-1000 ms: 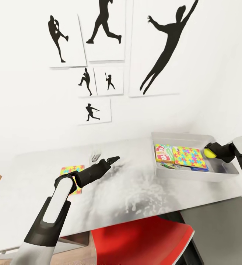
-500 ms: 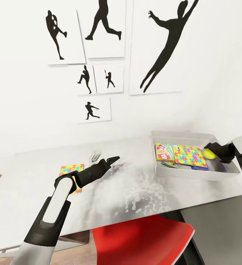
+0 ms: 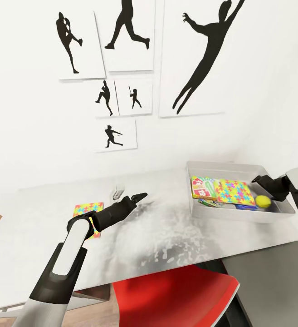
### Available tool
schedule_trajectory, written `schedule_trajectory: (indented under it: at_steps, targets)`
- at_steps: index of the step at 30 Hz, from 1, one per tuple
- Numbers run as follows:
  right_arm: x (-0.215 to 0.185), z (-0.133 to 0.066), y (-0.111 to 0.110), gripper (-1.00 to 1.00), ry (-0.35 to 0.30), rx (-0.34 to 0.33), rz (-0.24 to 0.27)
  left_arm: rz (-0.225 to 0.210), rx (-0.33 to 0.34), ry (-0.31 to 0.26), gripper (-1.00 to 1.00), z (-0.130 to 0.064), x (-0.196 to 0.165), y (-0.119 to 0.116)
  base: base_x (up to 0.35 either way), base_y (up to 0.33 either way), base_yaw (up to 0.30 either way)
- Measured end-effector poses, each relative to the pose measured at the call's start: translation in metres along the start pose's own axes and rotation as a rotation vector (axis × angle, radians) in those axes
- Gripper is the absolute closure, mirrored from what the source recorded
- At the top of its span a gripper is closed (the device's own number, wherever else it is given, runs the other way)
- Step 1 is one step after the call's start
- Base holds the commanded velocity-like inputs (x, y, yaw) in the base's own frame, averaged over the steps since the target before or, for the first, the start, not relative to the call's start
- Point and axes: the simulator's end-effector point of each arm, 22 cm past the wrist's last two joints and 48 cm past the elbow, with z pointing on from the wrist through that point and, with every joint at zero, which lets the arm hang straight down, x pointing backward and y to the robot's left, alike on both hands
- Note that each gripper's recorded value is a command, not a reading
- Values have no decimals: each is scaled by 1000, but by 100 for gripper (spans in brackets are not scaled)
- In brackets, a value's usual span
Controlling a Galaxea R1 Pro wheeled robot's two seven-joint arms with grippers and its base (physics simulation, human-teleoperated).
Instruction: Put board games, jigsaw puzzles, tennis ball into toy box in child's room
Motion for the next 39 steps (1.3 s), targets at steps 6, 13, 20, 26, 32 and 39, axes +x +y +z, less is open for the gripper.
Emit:
schedule_trajectory:
  at_steps: [6, 13, 20, 26, 32, 39]
  targets:
    - [-3, -2, 2, -100, -5, -3, 0, 0, 0, 0, -100, 0, 0, 0, 0, 0, 0]
    - [-15, -10, 11, -100, -31, -22, -8, 0, -1, 0, -100, 0, 0, 0, 0, 0, 0]
    - [-35, -40, 38, -100, -61, -84, -69, 1, -1, 0, -100, 0, 0, 0, 0, 0, 0]
    - [-39, -68, 57, -100, -95, -141, -150, 1, -1, 0, -100, 0, 0, 0, 0, 0, 0]
    - [-26, -99, 70, -100, -174, -256, -248, 1, 10, -3, -100, -2, -1, -3, 0, 0, 0]
    - [9, -130, 82, -100, -238, -406, -361, 6, 26, -16, -100, -7, -6, -7, 0, 0, 0]
